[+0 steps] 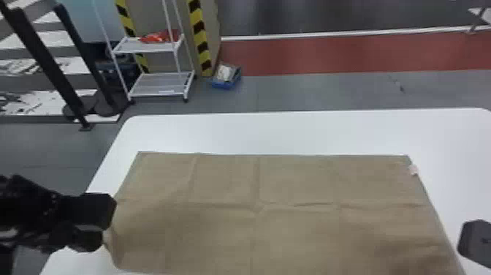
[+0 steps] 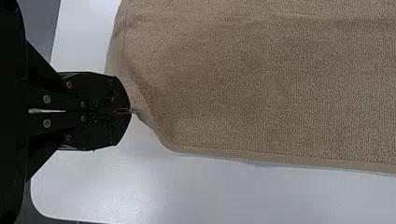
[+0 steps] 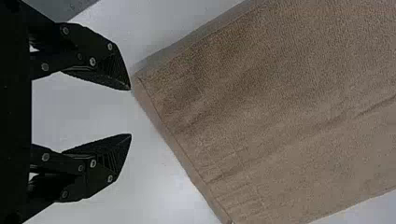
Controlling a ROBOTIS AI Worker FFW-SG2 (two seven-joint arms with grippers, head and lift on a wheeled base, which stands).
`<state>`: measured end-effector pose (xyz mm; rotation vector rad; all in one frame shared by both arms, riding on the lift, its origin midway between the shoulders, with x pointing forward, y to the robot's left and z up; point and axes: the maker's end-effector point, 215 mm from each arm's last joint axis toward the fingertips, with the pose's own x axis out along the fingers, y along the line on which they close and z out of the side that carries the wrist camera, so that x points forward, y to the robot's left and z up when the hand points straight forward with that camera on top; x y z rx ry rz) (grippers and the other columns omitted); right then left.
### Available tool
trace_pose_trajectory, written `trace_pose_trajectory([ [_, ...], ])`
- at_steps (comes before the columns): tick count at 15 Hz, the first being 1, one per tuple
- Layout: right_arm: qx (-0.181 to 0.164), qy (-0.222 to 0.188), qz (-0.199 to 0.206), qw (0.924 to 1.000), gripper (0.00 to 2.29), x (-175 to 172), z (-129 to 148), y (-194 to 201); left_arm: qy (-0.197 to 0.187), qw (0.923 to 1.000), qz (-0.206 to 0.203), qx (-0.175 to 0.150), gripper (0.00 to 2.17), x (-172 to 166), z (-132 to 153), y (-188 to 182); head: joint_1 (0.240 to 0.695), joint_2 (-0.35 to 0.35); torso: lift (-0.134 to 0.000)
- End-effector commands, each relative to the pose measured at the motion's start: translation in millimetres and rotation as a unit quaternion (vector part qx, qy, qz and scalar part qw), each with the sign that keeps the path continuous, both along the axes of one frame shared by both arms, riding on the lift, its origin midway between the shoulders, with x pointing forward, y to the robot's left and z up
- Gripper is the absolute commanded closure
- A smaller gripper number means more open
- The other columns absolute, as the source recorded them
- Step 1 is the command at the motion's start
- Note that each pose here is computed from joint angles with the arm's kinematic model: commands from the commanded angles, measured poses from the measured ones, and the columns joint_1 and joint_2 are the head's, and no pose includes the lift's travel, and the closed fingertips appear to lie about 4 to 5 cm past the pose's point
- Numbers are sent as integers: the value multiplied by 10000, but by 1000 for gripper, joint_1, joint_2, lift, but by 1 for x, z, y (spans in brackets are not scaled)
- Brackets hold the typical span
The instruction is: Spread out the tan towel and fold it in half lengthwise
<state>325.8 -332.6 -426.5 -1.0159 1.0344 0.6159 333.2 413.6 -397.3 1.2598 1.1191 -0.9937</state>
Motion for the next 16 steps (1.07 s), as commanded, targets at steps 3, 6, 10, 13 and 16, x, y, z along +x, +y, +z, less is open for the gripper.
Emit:
trace_pose_trajectory([
  [3,-45,201,175,9996,633,-7,-16,14,69,10000,46,13,1376,-2,-2,4,695,153,-125],
  [6,-33,205,183,9996,633,-9,-16,16,56,10000,41,-5,1376,-1,-1,3,695,176,-125],
  [10,-83,254,235,9994,653,-9,-20,16,75,10000,52,-5,1376,-1,-2,4,695,180,-125],
  [13,-89,240,240,9994,1183,-5,-20,15,69,10000,53,-19,1376,-1,-2,3,695,180,-125],
  [16,-33,220,312,9993,1430,-1,-19,19,69,10000,53,-19,1376,-1,-2,3,695,176,-125],
])
